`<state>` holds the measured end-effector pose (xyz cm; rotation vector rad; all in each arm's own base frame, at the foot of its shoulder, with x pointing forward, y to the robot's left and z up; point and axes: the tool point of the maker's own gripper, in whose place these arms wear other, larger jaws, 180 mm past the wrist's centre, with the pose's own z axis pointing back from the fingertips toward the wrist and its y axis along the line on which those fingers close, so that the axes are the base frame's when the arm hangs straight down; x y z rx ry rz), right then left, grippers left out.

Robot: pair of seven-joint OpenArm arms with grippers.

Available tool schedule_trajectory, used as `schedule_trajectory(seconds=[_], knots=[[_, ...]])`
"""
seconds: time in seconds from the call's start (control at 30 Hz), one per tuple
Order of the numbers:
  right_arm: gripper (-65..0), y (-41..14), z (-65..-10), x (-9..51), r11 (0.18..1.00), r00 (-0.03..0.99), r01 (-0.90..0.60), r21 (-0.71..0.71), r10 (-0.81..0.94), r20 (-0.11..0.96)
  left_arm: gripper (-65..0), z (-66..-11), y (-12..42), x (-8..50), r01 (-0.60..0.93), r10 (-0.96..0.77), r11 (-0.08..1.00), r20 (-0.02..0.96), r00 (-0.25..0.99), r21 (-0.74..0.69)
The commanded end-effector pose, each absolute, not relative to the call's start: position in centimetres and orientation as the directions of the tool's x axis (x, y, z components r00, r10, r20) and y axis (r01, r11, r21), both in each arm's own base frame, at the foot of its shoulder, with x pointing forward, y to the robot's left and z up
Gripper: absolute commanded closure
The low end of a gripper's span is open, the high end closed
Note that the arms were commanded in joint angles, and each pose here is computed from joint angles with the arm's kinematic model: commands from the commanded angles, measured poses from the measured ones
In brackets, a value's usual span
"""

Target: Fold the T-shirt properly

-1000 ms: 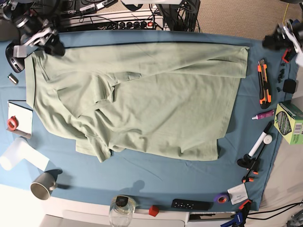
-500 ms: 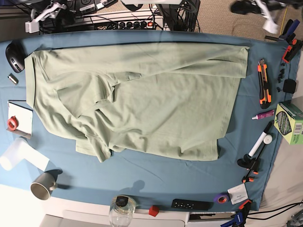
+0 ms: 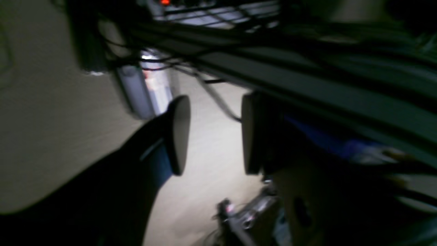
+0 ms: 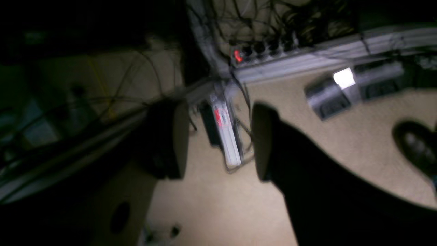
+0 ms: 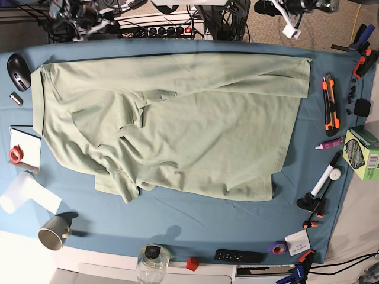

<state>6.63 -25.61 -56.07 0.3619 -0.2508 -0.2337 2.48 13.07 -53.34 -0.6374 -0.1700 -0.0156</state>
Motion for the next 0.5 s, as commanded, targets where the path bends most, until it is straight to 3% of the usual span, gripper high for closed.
schedule_trajectory(seconds=[0.0,0.07,0.23,0.3,0.43,0.47], knots=[[-29.5,-26.1,-56.3,7.1,0.92,0.948,0.156,0.361,-0.242,0.207,-25.6,-53.9,13.8,2.2,0.072,0.025,0.826,0.163,0.986,-0.559],[-29.4,-26.1,-57.8,6.9,0.942,0.964,0.128,0.311,-0.191,0.184,-25.6,-55.5,14.7,2.2,0.073,0.012,0.868,0.167,0.986,-0.492],[-29.4,-28.7,-61.4,5.9,0.994,0.984,0.109,0.027,-0.111,0.14,-25.5,-60.1,17.0,1.9,0.12,-0.066,0.957,0.204,0.977,-0.265],[-29.4,-28.9,-62.3,5.4,0.995,0.991,0.093,-0.041,-0.089,0.104,-25.5,-62.0,17.6,1.4,0.139,-0.107,0.974,0.176,0.979,-0.177],[-29.0,-27.8,-63.4,4.5,0.987,0.992,0.121,-0.105,-0.117,0.049,-25.5,-64.3,16.1,0.5,0.137,-0.124,0.981,0.098,0.987,-0.138],[-25.8,-27.3,-63.6,4.3,0.985,0.991,0.132,-0.115,-0.127,0.045,-25.5,-64.7,15.6,0.5,0.133,-0.123,0.982,0.082,0.989,-0.13]])
